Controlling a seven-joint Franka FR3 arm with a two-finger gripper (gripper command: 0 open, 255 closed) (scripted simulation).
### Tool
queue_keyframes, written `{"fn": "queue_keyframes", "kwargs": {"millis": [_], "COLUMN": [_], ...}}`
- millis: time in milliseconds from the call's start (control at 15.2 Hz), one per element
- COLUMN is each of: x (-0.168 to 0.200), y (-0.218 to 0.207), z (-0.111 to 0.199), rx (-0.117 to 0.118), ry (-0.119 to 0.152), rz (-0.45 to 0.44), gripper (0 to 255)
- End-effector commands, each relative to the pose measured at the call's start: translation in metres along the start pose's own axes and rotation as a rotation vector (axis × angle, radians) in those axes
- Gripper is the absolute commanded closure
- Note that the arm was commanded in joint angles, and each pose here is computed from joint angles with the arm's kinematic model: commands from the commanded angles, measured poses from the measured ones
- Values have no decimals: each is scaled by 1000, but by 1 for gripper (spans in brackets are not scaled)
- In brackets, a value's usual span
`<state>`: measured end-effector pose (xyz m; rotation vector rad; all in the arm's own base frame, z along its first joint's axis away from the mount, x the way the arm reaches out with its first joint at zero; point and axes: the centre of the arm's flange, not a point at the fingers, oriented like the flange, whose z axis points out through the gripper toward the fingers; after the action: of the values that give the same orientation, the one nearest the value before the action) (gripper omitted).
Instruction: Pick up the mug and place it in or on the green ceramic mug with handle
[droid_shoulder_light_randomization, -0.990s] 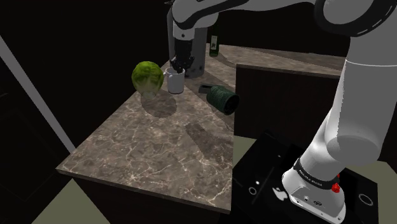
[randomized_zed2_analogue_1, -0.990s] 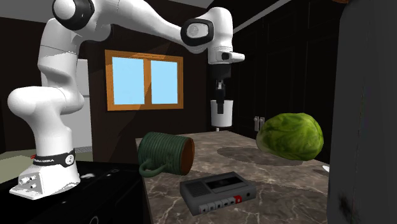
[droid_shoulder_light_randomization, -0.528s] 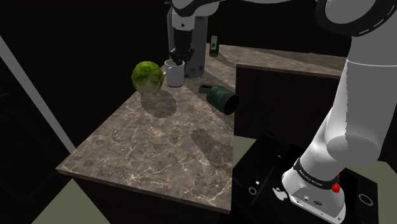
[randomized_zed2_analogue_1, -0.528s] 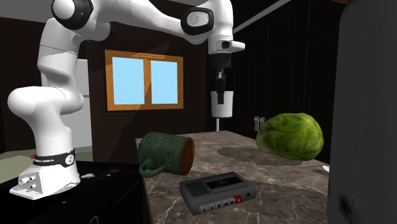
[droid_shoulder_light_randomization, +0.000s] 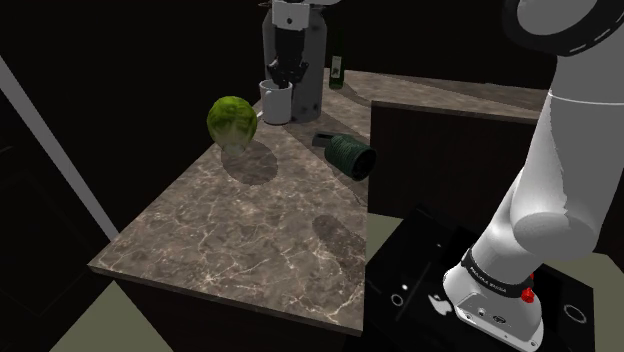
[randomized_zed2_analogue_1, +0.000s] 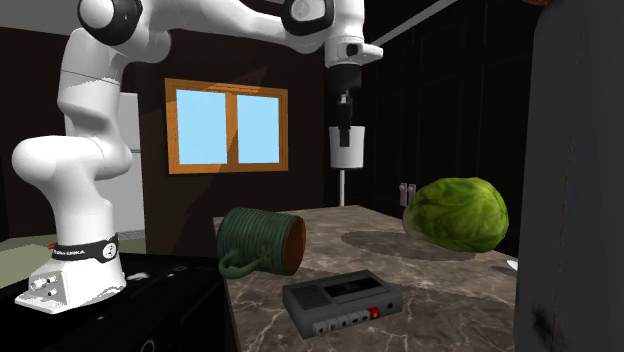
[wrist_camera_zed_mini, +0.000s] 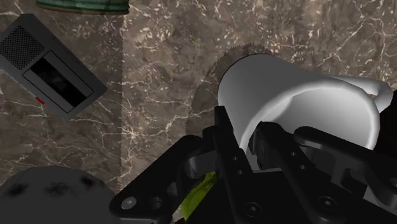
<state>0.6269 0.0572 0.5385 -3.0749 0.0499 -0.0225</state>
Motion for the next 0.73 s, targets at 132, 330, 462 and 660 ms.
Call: {"fn": "queue_keyframes", "kwargs": {"millis": [132,330,462,660], "x": [-30,-57,-74,-100], "y": [36,65,84,113], "z": [-8,-14,-18,-24], "rx": [0,0,0,0], "ry": [0,0,0,0], "rz": [0,0,0,0], "gripper": [255,255,255,255]}}
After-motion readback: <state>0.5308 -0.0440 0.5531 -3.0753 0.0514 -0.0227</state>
